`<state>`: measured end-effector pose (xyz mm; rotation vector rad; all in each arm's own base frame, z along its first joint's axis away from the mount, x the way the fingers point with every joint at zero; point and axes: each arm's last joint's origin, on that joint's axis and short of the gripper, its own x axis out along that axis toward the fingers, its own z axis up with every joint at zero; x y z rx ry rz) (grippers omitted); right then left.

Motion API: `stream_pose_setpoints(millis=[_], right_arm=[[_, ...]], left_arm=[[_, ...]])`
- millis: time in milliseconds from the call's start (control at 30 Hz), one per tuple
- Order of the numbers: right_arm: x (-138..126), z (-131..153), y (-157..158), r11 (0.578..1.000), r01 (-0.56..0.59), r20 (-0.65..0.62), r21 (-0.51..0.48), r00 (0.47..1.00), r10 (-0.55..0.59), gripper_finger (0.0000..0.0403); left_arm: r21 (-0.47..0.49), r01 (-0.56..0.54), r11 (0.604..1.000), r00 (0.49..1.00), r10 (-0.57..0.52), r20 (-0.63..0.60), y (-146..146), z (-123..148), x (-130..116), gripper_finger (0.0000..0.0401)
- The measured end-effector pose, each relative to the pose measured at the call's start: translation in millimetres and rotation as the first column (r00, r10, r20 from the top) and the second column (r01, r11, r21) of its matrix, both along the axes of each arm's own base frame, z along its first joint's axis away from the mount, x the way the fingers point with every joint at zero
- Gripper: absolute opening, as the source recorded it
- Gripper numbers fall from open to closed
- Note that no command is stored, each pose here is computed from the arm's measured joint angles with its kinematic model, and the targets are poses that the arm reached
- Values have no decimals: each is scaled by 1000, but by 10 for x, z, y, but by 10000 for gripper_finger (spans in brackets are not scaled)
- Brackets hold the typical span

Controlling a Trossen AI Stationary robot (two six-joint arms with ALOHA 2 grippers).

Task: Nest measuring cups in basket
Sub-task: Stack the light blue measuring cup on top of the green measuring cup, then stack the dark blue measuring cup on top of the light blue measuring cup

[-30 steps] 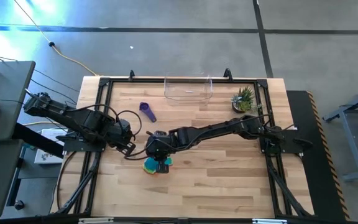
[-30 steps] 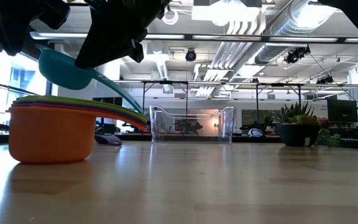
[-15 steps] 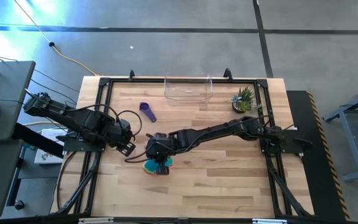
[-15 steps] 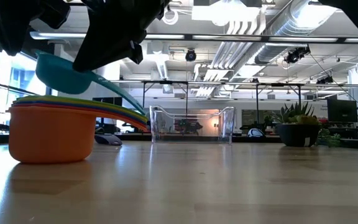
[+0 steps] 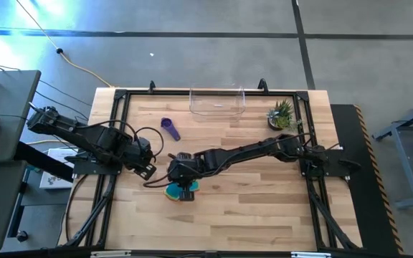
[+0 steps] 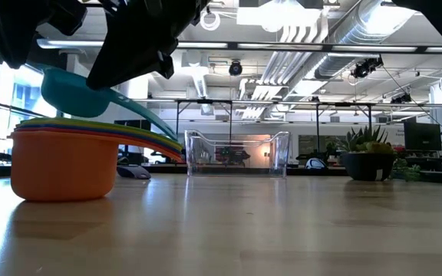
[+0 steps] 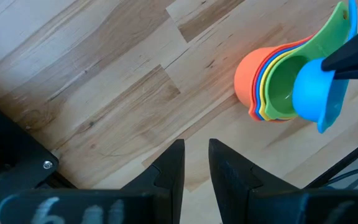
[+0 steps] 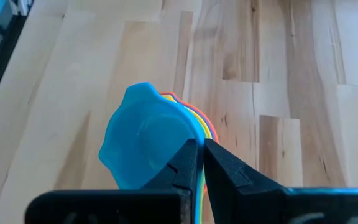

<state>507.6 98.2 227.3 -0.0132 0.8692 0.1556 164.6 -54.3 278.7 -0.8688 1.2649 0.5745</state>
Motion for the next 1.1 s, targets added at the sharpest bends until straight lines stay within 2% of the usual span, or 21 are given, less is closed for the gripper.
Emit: stream_pose_setpoints(millis=[233, 533, 833, 1100], right_arm=[[3, 3, 3, 1000, 0, 2, 13, 1000, 0, 22], [18, 16, 4, 1000, 20, 20, 23, 1000, -20, 70], [39, 139, -99, 988, 127, 12, 93, 992, -129, 71], [18, 381, -106, 954, 240, -13, 182, 970, -242, 71]], left_arm=[[0, 0, 1000, 1000, 0, 0, 0, 0, 0, 65], [0, 0, 1000, 1000, 0, 0, 0, 0, 0, 65], [20, 67, 998, 998, -67, 6, 1, 0, 0, 65], [221, 152, 963, 986, -163, 32, 78, 3, 22, 65]])
